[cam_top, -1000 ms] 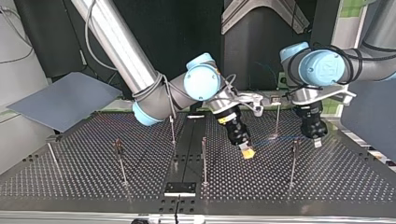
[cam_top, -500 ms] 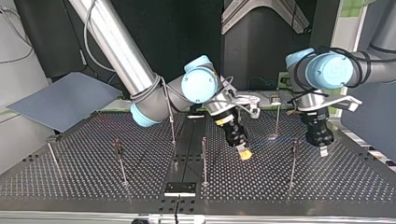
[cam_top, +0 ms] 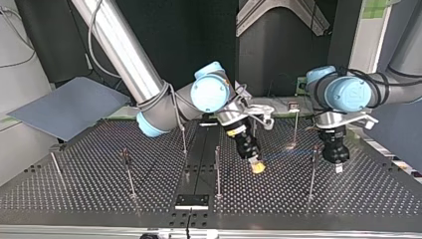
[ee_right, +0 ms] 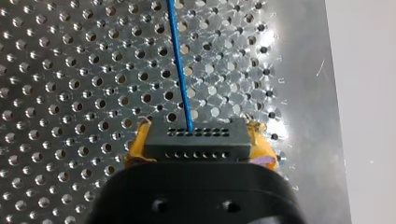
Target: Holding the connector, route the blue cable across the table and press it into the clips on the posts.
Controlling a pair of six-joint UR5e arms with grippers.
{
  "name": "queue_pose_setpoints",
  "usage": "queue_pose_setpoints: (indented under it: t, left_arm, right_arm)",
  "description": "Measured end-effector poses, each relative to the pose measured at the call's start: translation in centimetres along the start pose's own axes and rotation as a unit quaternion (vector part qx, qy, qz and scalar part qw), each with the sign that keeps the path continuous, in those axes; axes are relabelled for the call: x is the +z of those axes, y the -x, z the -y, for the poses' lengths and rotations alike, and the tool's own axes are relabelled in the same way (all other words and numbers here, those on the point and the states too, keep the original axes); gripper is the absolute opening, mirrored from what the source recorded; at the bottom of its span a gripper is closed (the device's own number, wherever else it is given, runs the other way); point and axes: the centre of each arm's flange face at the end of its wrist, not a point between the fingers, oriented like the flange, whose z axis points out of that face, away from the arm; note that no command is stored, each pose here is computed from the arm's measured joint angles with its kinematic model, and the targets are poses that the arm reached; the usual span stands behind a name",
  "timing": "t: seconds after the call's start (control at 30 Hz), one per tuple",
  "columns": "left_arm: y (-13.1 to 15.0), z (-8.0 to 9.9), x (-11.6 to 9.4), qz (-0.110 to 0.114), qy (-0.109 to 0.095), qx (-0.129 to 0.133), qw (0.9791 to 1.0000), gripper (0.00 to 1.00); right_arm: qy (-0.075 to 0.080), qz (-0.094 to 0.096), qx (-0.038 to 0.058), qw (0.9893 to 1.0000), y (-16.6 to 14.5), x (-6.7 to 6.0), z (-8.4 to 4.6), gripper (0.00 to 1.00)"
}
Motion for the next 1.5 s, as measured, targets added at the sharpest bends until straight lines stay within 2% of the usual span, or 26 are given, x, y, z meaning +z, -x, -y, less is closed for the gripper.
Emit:
queue_pose_setpoints:
  t: [0.17, 0.53, 0.6, 0.63, 0.67, 0.7, 0.93, 0.97, 1.03, 1.07, 1.2, 1.3, 1.5]
  left_arm:
    - [-0.7, -0.5, 0.6, -0.004, 0.001, 0.001, 1.0000, 0.00]
    - [-0.7, -0.8, 0.9, -0.003, 0.001, 0.001, 1.0000, 0.00]
    - [-0.7, -0.8, 0.8, -0.004, 0.002, 0.002, 1.0000, 0.28]
    - [-0.8, -0.8, 0.8, -0.005, 0.004, 0.002, 1.0000, 0.28]
    - [-0.8, -0.8, 0.7, -0.007, 0.006, 0.002, 1.0000, 0.50]
    - [-0.8, -0.8, 0.6, -0.009, 0.009, 0.001, 0.9999, 0.65]
    - [-1.2, -0.9, -0.3, -0.035, 0.028, -0.004, 0.9990, 0.76]
    - [-1.1, -0.8, -0.4, -0.038, 0.028, -0.005, 0.9989, 0.83]
    - [-0.9, -0.8, -0.7, -0.043, 0.028, -0.007, 0.9987, 0.86]
    - [-0.7, -0.7, -0.8, -0.045, 0.028, -0.008, 0.9986, 1.00]
    - [0.5, -0.4, -1.7, -0.050, 0.025, -0.012, 0.9984, 1.00]
    - [1.4, -0.3, -2.6, -0.055, 0.025, -0.018, 0.9980, 1.00]
    - [2.4, -0.2, -5.3, -0.076, 0.023, -0.038, 0.9961, 1.00]
  right_arm:
    - [0.008, -0.001, -0.0009, 1.0000, 0.0, 0.1, -0.5, 0.00]
    - [0.007, -0.002, -0.0019, 1.0000, 0.0, 0.2, -0.7, 0.00]
    - [0.009, -0.002, -0.0029, 1.0000, 0.0, 0.1, -0.7, 0.00]
    - [0.011, -0.002, -0.0035, 0.9999, 0.0, 0.1, -0.7, 0.00]
    - [0.013, -0.003, -0.0044, 0.9999, 0.0, 0.1, -0.8, 0.00]
    - [0.017, -0.003, -0.0062, 0.9998, 0.0, 0.1, -0.8, 0.00]
    - [0.041, -0.003, -0.0141, 0.9990, -0.1, 0.0, -1.1, 0.00]
    - [0.044, -0.003, -0.0155, 0.9989, -0.1, 0.0, -1.1, 0.00]
    - [0.049, -0.003, -0.0196, 0.9986, -0.1, -0.1, -1.1, 0.00]
    - [0.052, -0.003, -0.0215, 0.9984, -0.1, -0.1, -1.1, 0.00]
    - [0.059, -0.002, -0.0283, 0.9979, -0.1, -0.1, -1.1, 0.00]
    - [0.062, -0.003, -0.0297, 0.9976, -0.1, -0.2, -1.1, 0.00]
    - [0.068, -0.002, -0.0336, 0.9971, -0.3, -0.3, -1.0, 0.00]
